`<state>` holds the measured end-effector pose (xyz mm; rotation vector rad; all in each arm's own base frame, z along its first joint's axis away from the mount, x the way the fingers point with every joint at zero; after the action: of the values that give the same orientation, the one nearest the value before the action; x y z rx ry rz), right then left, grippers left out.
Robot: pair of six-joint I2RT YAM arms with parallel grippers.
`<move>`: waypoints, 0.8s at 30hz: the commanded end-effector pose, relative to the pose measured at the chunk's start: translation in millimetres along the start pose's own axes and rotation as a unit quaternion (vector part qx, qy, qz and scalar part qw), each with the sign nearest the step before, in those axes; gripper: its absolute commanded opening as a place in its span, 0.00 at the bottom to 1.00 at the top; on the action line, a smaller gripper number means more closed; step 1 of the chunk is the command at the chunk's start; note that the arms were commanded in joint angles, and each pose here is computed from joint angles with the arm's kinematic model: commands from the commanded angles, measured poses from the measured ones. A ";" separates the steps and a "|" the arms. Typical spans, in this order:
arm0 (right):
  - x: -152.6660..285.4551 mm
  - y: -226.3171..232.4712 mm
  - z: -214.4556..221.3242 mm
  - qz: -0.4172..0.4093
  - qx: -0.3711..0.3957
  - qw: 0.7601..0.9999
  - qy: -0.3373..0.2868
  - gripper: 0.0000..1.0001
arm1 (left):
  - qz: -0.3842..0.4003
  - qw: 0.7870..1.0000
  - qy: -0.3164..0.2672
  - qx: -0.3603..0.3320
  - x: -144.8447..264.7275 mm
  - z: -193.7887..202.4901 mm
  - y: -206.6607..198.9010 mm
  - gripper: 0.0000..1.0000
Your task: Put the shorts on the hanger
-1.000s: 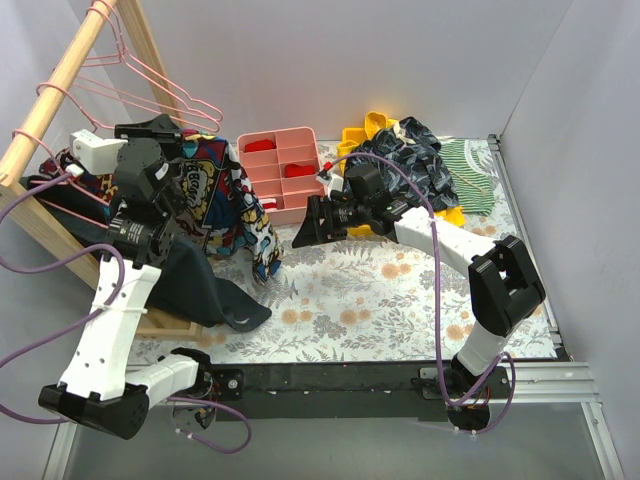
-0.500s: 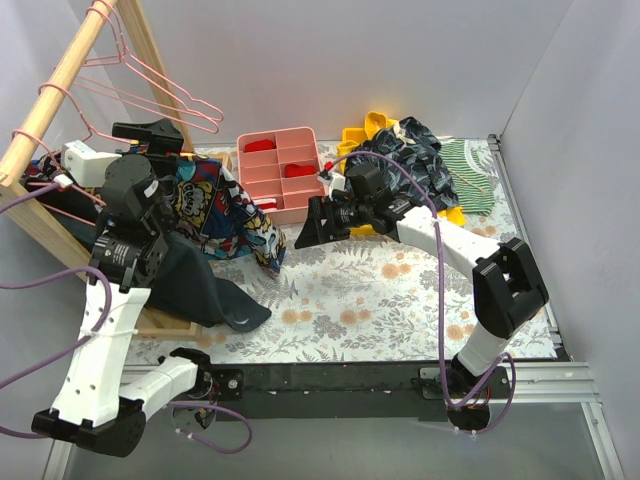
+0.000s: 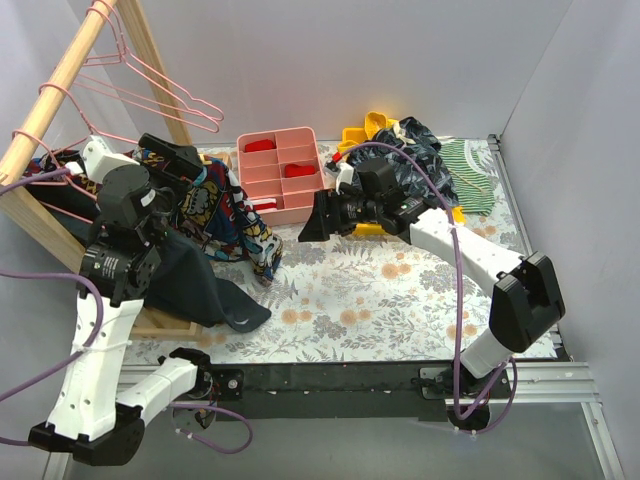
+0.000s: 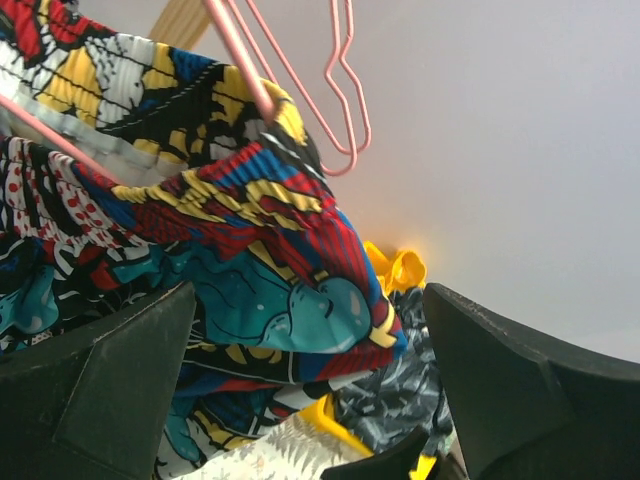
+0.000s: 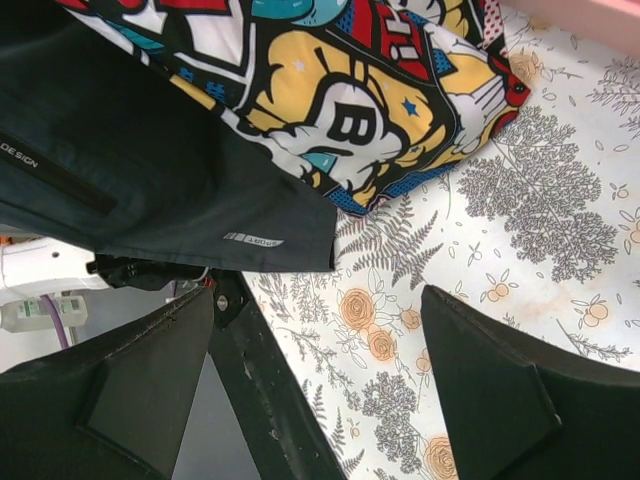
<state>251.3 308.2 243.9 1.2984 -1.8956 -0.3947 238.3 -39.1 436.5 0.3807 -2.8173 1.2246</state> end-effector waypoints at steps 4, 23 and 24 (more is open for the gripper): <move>15.3 14.3 -10.1 0.002 0.037 0.999 -0.026 0.91 | 0.063 0.997 0.027 -0.044 31.4 -14.1 -11.6 0.98; 93.7 15.0 -15.8 0.162 0.053 0.971 -0.169 0.98 | 0.231 0.953 0.168 -0.099 22.3 21.3 -88.1 0.98; 98.3 13.2 -14.5 0.168 0.050 0.968 -0.178 0.99 | 0.233 0.952 0.170 -0.104 23.5 27.1 -94.1 0.98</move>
<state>236.3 254.6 297.5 1.1348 -2.2756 -0.3534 243.3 -95.8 483.4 -0.3222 -2.7881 0.9799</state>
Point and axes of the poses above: each gripper's point midway between its finger pads, its own x axis back along the fingers, its own y axis along the line the jaws close on, z = x × y, the point moved 6 cm from there along x, back along the fingers, and after that the axes turned 2 degrees about x, right-handed, at the moved point
